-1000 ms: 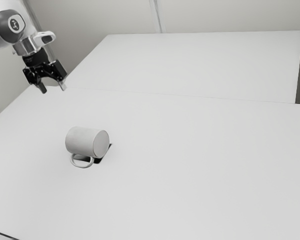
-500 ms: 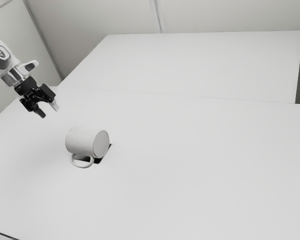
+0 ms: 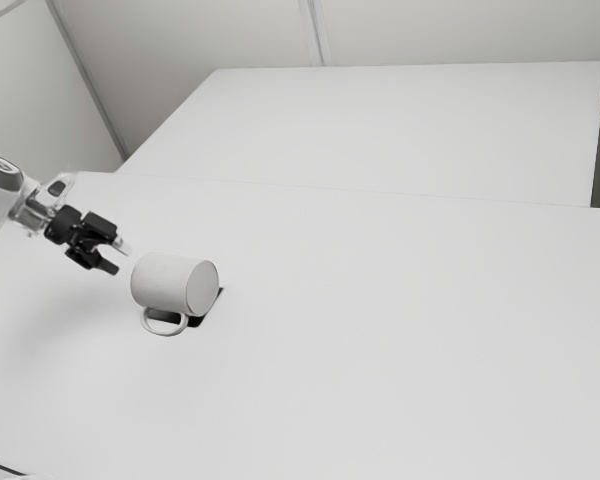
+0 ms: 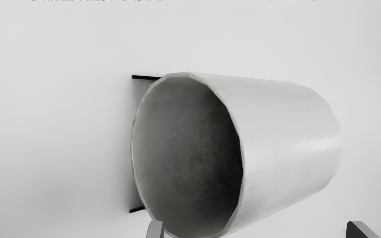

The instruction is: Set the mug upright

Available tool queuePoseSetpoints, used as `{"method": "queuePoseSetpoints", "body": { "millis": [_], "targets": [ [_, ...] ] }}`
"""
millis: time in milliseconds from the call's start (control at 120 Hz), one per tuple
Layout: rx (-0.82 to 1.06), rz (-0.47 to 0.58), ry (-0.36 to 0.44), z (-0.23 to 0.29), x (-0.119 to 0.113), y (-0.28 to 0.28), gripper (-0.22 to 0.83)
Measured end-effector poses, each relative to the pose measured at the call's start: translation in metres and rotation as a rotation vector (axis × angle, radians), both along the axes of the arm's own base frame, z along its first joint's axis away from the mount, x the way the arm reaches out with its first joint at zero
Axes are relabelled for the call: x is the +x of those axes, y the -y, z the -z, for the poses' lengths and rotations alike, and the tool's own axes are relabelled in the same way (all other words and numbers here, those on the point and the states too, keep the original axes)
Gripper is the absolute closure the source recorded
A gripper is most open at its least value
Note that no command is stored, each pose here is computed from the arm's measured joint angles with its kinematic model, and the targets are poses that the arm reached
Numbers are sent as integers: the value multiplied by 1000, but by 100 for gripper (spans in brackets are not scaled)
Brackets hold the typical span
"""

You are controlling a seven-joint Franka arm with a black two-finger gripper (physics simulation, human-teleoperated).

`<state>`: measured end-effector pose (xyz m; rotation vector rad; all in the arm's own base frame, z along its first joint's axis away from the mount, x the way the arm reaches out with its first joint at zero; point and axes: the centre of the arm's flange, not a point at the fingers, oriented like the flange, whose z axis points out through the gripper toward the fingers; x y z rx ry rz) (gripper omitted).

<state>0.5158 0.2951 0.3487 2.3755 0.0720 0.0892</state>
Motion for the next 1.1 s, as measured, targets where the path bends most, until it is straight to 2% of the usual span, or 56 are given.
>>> {"method": "queuePoseSetpoints", "body": {
  "millis": [283,658,892,933,1100],
  "targets": [
    [-136,-16,115,44,-9,-7,0],
    [-322,-29,253,65,-21,12,0],
    [-394,31,314,63,-10,42,0],
    [-401,42,322,62,-8,46,6],
    [-413,70,354,56,-2,56,47]
  ]
}}
